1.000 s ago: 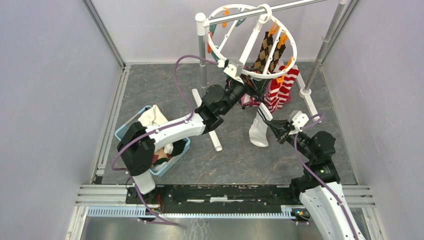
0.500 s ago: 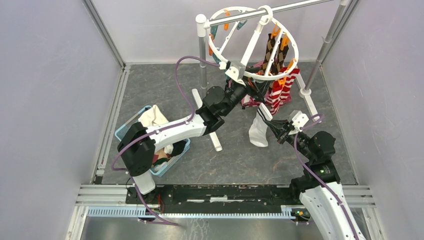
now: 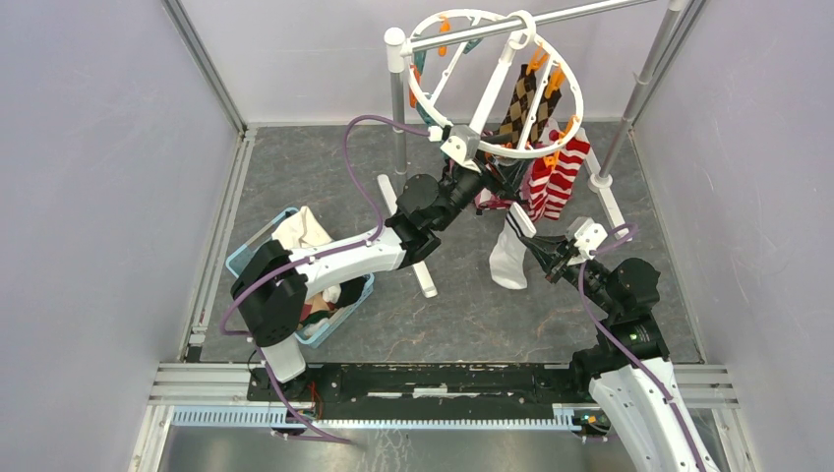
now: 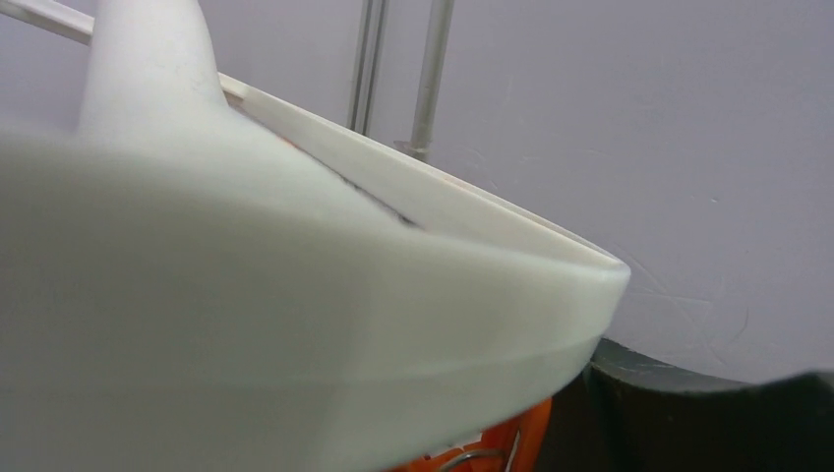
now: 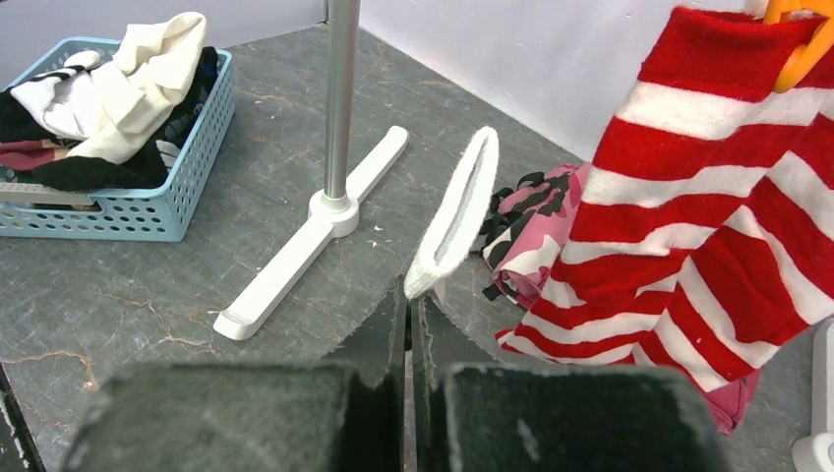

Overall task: Clip the socks to the hanger
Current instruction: Open the clamp at the hanger, then clamp the sock onto the hanger.

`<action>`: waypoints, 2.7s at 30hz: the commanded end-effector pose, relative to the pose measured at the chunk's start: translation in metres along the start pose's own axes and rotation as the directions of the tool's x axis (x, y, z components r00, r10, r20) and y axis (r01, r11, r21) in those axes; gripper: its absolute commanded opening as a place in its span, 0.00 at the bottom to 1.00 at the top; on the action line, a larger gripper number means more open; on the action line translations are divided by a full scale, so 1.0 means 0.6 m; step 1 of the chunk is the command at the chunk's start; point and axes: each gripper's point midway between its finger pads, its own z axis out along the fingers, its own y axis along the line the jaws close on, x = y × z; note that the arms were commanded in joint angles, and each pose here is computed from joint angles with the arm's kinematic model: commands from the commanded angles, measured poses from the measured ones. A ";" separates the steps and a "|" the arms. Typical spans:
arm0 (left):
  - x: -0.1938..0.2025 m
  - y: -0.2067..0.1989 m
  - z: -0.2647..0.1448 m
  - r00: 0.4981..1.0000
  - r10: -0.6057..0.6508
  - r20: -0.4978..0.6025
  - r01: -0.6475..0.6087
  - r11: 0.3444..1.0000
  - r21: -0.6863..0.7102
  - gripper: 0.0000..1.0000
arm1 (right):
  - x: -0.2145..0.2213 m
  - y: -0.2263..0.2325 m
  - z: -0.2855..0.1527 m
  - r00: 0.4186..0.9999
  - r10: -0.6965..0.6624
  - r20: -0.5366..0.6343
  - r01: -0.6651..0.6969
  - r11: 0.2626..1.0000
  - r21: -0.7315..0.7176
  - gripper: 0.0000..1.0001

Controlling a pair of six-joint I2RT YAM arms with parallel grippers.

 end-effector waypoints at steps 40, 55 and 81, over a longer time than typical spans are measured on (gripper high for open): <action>-0.060 -0.013 -0.002 0.996 -0.085 0.039 0.086 0.996 -0.011 0.02 | -0.098 -0.052 0.034 0.994 0.032 0.107 -0.042 0.994 0.099 0.00; -0.054 -0.013 0.000 0.995 -0.096 0.028 0.097 0.995 -0.015 0.02 | -0.113 -0.066 0.056 0.990 0.060 0.130 -0.074 0.992 0.099 0.00; -0.051 -0.013 0.004 0.992 -0.122 0.019 0.122 0.992 -0.022 0.02 | -0.114 -0.066 0.078 0.987 0.099 0.128 -0.107 0.992 0.062 0.00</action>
